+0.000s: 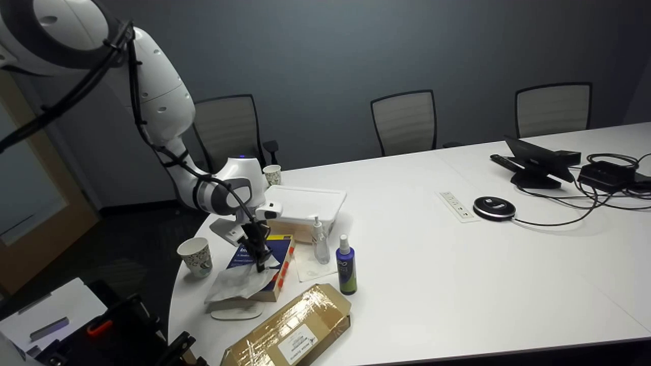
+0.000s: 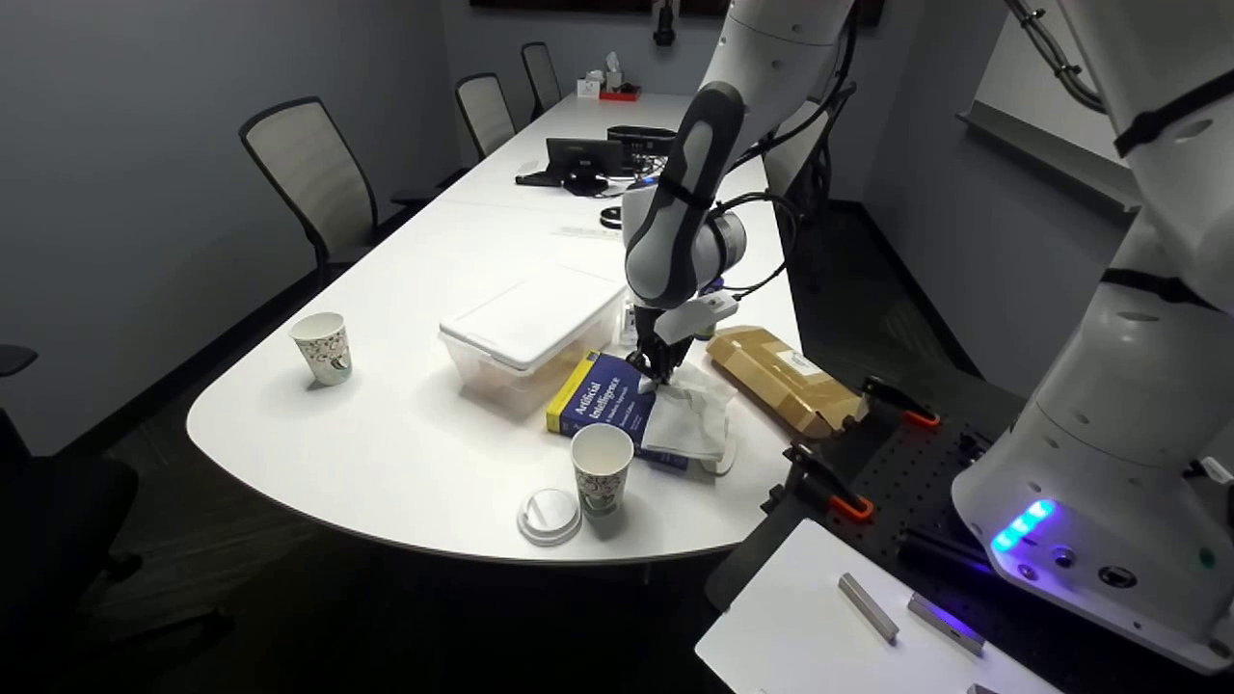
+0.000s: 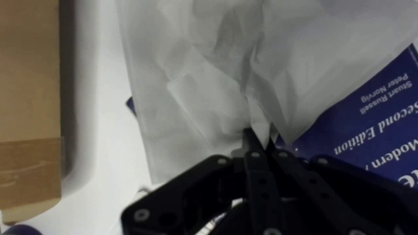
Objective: Use the tissue to wipe the cover of the book
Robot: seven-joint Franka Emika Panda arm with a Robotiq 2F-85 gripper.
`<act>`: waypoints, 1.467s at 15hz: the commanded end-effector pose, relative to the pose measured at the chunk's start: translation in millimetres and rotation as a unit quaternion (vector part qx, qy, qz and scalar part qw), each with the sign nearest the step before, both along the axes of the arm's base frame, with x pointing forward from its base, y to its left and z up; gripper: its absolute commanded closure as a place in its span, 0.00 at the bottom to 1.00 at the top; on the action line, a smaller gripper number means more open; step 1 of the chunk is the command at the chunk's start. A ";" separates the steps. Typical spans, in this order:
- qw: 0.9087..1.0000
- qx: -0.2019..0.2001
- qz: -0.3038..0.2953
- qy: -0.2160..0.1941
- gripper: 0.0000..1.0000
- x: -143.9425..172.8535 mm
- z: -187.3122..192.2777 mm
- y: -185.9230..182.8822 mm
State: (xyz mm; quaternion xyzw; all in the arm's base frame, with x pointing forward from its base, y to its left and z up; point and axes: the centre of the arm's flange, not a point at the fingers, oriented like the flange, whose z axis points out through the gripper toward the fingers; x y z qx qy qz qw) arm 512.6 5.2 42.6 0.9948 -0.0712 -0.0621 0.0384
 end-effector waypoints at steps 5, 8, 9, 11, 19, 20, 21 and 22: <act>1.000 0.017 -0.004 -0.013 0.99 -9.8 -1.7 32.2; 0.999 -0.003 -0.022 -0.027 0.99 -9.3 -1.5 22.0; 0.999 -0.014 -0.032 -0.024 0.99 -10.3 -1.7 16.4; 0.997 -0.040 -0.059 -0.014 0.99 -15.3 -2.4 0.7; 0.991 -0.061 -0.090 0.084 0.99 -44.8 16.0 -20.0; 0.989 -0.062 -0.095 0.091 0.99 -51.8 20.9 -21.5; 0.988 -0.062 -0.099 0.098 0.99 -57.7 24.9 -23.2; 0.987 -0.063 -0.106 0.105 0.99 -64.5 28.8 -27.6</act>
